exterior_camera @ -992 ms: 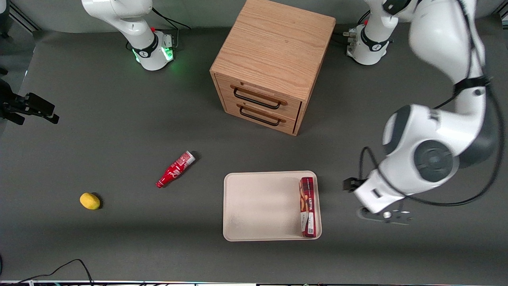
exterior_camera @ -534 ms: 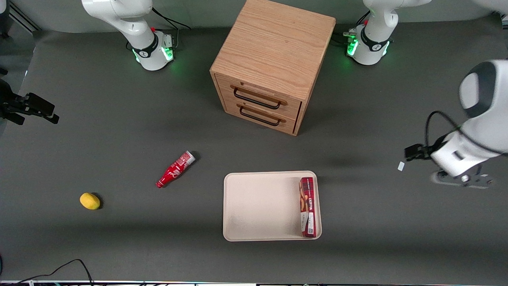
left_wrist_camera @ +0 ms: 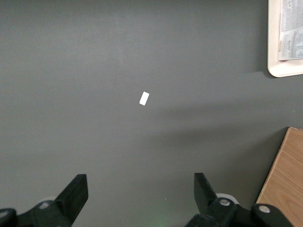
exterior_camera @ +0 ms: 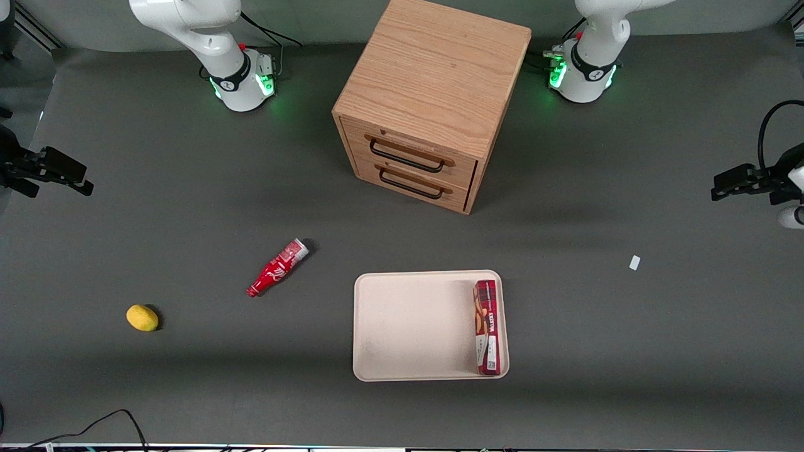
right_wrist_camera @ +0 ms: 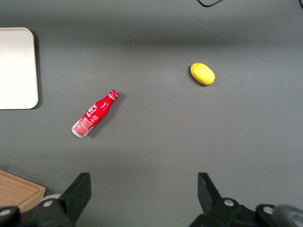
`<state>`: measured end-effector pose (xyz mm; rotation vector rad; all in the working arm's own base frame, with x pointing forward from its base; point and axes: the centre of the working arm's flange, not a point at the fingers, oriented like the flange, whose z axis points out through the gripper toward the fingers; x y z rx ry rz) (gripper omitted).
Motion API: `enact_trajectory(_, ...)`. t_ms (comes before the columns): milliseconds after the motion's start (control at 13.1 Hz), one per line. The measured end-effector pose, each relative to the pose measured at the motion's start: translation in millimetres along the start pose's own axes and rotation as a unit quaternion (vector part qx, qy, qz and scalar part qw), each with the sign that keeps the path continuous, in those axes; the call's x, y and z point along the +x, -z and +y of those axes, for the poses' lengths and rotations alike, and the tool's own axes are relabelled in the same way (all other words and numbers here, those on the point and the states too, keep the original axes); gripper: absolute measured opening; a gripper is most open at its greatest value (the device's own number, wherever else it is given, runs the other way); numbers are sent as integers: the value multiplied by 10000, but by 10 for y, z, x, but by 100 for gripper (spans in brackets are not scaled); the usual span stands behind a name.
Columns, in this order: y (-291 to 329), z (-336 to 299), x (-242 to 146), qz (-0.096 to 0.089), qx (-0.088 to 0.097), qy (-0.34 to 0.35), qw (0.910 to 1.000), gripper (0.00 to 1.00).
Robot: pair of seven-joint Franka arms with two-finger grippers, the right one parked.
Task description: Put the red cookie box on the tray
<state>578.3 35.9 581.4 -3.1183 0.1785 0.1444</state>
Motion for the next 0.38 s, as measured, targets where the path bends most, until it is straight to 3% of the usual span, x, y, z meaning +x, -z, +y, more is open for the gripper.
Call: enact_trajectory(382, 24, 117, 45, -9, 106, -46, 9999, 100)
